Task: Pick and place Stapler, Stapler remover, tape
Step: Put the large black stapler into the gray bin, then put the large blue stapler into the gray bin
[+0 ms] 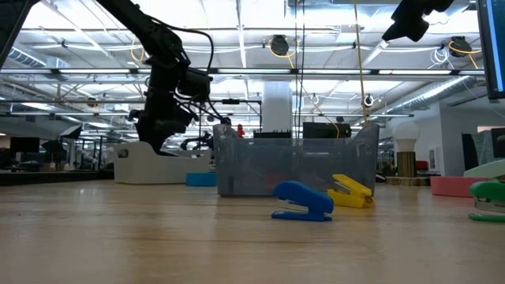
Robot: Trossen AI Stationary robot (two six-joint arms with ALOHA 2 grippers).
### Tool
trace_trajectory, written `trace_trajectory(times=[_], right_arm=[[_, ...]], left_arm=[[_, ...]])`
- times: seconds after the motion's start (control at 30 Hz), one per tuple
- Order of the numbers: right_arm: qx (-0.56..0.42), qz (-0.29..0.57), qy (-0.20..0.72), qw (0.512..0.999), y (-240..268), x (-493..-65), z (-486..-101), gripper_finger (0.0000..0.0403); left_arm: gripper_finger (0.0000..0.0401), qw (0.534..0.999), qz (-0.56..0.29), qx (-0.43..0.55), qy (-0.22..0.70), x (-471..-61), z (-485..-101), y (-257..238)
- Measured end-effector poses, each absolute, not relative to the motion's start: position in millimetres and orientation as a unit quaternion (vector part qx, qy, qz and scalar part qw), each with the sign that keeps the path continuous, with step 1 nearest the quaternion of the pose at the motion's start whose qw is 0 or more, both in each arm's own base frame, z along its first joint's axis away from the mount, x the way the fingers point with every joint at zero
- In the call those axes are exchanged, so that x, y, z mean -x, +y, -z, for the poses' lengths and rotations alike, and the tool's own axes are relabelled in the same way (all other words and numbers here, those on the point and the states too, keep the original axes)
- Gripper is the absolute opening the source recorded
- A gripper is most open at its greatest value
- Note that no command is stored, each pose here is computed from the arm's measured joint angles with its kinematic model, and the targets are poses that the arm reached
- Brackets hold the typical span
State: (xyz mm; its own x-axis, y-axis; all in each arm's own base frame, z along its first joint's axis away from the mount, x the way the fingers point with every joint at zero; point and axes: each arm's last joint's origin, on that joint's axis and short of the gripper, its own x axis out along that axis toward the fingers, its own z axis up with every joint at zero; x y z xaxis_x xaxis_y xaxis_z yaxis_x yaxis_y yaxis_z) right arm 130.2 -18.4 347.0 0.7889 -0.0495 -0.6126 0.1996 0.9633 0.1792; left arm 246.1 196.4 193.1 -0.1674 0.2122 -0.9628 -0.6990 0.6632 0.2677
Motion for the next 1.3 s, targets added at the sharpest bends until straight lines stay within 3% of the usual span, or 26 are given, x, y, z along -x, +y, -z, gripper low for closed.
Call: trace_trajectory(times=[0.33,0.53,0.93,1.07,1.3], right_arm=[[-0.119,0.065,0.317,0.939,-19.3,-136.5,-346.5,0.0222],[-0.118,0.063,0.305,0.943,-19.6,-138.9,-348.3,0.0222],[-0.13,0.068,0.308,0.94,-19.6,-138.4,-347.6,0.0222],[-0.133,0.07,0.339,0.929,-18.9,-134.3,-342.6,0.0222],[-0.149,0.081,0.405,0.899,-17.3,-124.6,-332.7,0.0222]], left_arm=[[0.0142,0.623,-0.374,0.181,0.663,-246.3,-192.7,198.9],[0.0205,0.616,-0.387,0.167,0.665,-245.4,-192.6,199.8],[0.0217,0.613,-0.403,0.184,0.654,-246.2,-205.5,199.5],[0.0217,0.645,-0.407,0.194,0.617,-251.6,-235.8,191.6],[0.0218,0.764,-0.352,0.219,0.494,-258.0,-305.6,152.3]])
